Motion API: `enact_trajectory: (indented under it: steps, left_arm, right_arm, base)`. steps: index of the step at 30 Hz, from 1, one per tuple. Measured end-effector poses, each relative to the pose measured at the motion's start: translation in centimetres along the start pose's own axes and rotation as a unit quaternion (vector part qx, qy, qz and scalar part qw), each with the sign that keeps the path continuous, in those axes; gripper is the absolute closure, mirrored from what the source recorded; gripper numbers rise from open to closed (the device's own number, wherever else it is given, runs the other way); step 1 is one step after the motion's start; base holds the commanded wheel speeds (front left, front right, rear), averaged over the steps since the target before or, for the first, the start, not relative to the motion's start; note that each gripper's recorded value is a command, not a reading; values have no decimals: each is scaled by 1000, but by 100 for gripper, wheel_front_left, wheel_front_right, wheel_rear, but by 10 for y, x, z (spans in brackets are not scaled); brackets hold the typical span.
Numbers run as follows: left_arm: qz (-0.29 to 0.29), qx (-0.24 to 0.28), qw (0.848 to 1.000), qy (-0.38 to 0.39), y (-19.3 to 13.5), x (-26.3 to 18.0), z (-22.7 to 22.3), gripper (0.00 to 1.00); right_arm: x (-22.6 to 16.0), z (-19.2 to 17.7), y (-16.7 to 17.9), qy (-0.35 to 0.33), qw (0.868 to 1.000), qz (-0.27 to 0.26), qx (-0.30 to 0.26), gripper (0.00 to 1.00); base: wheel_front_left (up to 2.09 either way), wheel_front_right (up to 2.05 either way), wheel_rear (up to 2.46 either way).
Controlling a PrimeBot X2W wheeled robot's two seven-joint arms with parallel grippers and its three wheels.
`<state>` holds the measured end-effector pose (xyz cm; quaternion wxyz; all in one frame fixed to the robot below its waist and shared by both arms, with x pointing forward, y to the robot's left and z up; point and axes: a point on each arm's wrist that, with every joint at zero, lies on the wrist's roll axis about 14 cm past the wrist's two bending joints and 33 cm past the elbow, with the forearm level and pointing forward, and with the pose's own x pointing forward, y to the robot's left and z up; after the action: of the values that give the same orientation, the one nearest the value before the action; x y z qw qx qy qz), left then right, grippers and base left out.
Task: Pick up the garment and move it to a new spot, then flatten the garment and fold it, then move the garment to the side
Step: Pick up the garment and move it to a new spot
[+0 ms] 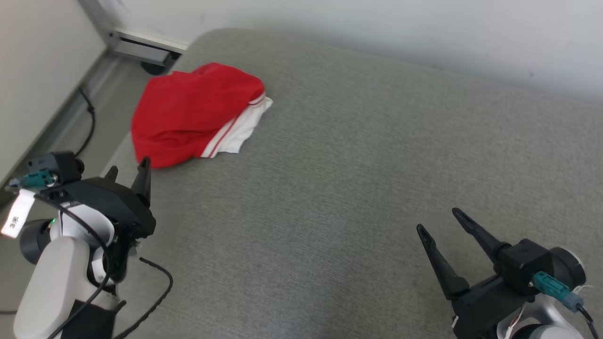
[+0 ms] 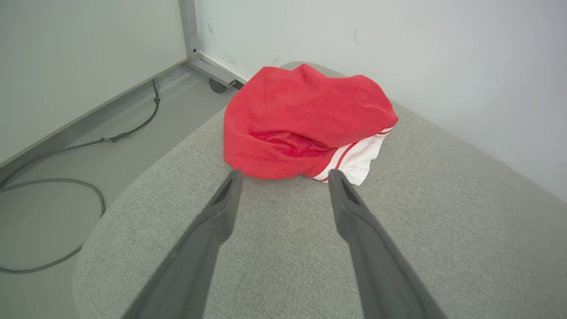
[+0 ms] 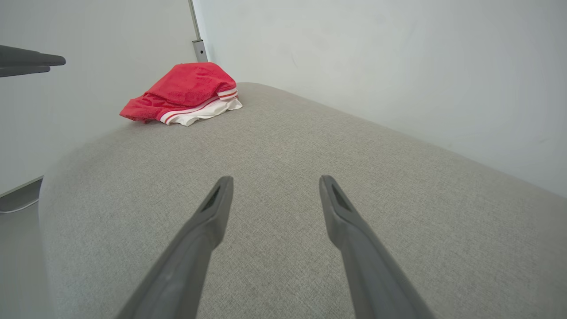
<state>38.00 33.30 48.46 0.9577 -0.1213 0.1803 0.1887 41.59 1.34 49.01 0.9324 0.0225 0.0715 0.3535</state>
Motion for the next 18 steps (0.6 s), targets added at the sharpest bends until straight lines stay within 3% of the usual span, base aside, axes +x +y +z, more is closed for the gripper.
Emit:
enact_trajectory:
  steps: [12, 18]
  left_arm:
    - [-5, 20, 998, 60, -28, 53, -30, 0]
    - [36, 30, 994, 94, -8, 73, -52, 0]
  right_arm:
    - [-12, 0, -44, 21, 999, -37, -29, 0]
    - [-18, -9, -63, 44, 997, -58, -32, 0]
  base:
    - [0, 0, 0]
    - [0, 0, 0]
